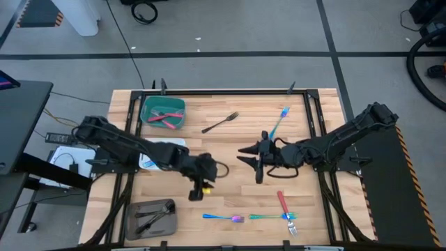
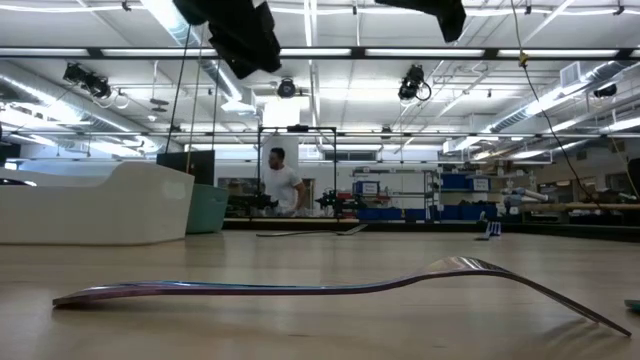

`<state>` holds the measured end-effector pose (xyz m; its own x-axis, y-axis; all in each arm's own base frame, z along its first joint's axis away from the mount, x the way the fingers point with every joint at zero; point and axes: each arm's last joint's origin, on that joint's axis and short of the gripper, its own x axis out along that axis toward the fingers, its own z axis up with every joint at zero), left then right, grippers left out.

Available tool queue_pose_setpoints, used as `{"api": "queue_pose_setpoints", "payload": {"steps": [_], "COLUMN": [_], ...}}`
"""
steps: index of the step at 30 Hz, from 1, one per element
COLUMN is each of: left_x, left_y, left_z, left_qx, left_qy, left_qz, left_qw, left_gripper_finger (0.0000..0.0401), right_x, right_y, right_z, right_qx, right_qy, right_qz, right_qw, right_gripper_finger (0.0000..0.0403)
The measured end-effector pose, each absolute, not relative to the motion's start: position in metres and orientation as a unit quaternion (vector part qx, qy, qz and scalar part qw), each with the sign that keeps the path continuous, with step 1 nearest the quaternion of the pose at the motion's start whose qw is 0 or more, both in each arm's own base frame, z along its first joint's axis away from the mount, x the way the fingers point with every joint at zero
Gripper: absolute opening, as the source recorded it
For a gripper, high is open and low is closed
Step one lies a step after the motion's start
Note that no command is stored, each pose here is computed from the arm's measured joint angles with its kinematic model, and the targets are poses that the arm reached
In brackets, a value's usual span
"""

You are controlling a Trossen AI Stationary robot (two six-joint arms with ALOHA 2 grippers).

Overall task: Sort silverware by color (type)
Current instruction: Put the blue fork into the white bin

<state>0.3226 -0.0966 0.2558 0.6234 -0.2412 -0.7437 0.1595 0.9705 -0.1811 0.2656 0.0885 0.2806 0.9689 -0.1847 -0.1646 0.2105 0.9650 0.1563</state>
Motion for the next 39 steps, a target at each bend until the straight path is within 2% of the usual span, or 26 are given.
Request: {"api": "queue_pose_setpoints", "payload": {"steps": [4,8,15,23,32,39], "left_x": [0.332,0.344,0.361,0.365,0.378,0.376], "left_y": [-0.108,-0.119,-0.163,-0.194,-0.226,-0.230], "left_z": [0.235,0.211,0.175,0.167,0.155,0.139], "left_qx": [-0.035,-0.063,-0.064,-0.025,-0.020,-0.040], "left_qy": [0.437,0.451,0.400,0.373,0.362,0.378], "left_qz": [-0.123,-0.122,-0.153,-0.085,-0.078,-0.053], "left_qw": [0.890,0.882,0.901,0.923,0.929,0.924], "left_gripper_finger": [0.0123,0.0142,0.0159,0.0149,0.0148,0.0148], "right_x": [0.260,0.255,0.247,0.243,0.247,0.248], "right_y": [0.100,0.107,0.119,0.134,0.144,0.150], "right_z": [0.276,0.270,0.260,0.256,0.247,0.244], "right_qx": [0.096,0.109,0.127,0.139,0.147,0.160], "right_qy": [0.081,0.083,0.096,0.105,0.108,0.109], "right_qz": [-0.084,-0.091,-0.070,-0.046,-0.038,-0.025], "right_qw": [0.989,0.986,0.985,0.984,0.982,0.981], "right_gripper_finger": [0.0126,0.0126,0.0126,0.0126,0.0126,0.0126]}}
